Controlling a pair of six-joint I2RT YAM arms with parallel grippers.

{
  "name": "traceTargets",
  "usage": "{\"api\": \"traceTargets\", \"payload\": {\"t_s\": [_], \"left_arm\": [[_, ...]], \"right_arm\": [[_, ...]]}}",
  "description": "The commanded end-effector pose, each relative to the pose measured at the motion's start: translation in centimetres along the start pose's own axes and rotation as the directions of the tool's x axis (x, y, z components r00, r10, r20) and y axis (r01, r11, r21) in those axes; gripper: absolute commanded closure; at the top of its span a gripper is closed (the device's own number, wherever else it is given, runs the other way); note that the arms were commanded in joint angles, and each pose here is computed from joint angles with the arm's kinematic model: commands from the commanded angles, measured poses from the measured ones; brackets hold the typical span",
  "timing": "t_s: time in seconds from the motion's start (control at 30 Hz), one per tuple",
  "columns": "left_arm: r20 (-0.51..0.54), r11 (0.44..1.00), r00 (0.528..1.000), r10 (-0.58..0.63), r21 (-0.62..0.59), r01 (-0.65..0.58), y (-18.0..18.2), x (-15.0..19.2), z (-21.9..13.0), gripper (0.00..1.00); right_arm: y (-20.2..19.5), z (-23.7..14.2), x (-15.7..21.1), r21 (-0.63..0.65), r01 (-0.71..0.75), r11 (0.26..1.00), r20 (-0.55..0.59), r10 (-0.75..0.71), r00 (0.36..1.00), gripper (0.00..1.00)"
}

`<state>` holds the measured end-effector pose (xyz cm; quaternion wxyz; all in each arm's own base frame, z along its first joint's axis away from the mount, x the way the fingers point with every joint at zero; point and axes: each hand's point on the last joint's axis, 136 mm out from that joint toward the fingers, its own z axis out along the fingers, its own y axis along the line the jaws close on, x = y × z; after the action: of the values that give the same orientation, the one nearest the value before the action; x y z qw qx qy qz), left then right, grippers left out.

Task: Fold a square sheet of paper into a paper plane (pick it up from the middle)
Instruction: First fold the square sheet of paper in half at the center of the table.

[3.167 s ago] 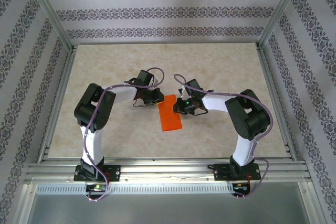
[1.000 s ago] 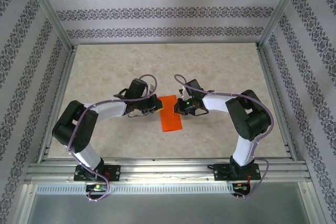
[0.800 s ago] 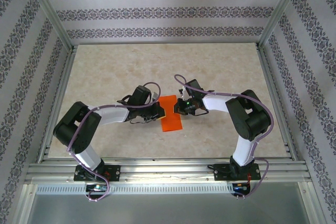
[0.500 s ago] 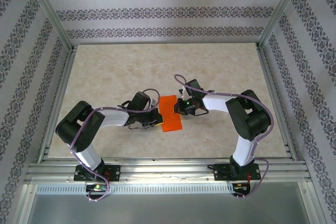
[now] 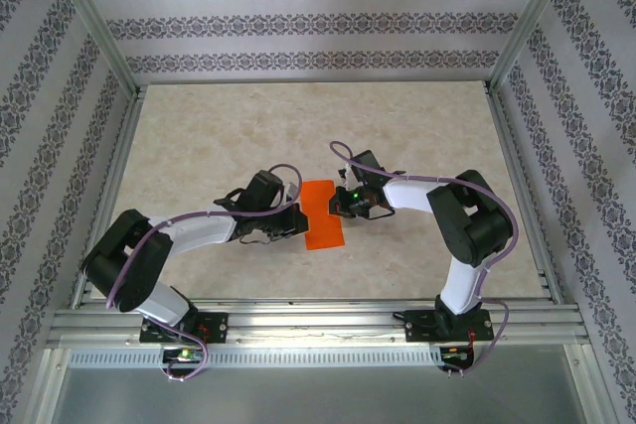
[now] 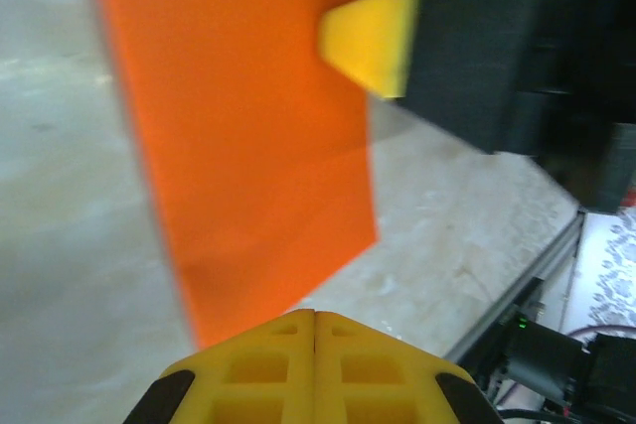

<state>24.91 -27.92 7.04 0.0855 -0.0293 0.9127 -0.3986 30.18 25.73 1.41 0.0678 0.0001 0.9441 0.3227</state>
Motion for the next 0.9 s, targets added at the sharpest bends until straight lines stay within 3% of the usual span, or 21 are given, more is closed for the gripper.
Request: {"api": "traceTargets", "payload": {"t_s": [0.0,0.23,0.4,0.5,0.6,0.7,0.77,0.87], "left_arm": [[-0.033,0.999,0.999,-0.010,0.031,0.011,-0.9,0.7,1.1,0.96],[-0.088,0.997,0.994,-0.070,-0.027,0.068,2.7,3.3,4.1,0.97],[-0.108,0.993,0.989,-0.097,-0.076,0.089,4.9,5.0,3.9,0.98],[-0.101,0.997,0.992,-0.079,-0.029,0.077,3.8,5.1,3.0,0.96],[-0.072,0.998,0.997,-0.008,0.066,0.012,0.0,3.7,1.7,0.93],[0.050,0.992,0.997,0.066,0.101,-0.071,-3.1,0.7,-0.2,0.90],[0.122,0.993,0.989,0.081,0.074,-0.091,-3.6,-1.5,-1.1,0.87],[0.162,0.998,0.985,0.060,-0.044,-0.054,-1.5,-4.5,-1.4,0.86]], "right_arm": [[-3.5,0.1,2.2,0.122,-0.064,0.990,-0.057,0.071,0.996,1.00],[-3.5,0.2,2.2,0.122,-0.066,0.990,-0.059,0.073,0.996,1.00],[-3.6,0.3,2.3,0.126,-0.065,0.990,-0.064,0.073,0.995,1.00],[-3.5,0.2,2.2,0.121,-0.062,0.991,-0.063,0.070,0.996,1.00],[-3.0,0.2,2.1,0.102,-0.047,0.994,-0.068,0.054,0.996,1.00],[-2.1,0.0,1.7,0.073,-0.034,0.997,-0.067,0.039,0.997,1.00],[-1.2,-0.2,1.2,0.047,-0.024,0.999,-0.064,0.027,0.998,1.00],[0.8,-0.9,0.5,-0.022,-0.001,1.000,-0.048,0.000,0.999,1.00]]}}
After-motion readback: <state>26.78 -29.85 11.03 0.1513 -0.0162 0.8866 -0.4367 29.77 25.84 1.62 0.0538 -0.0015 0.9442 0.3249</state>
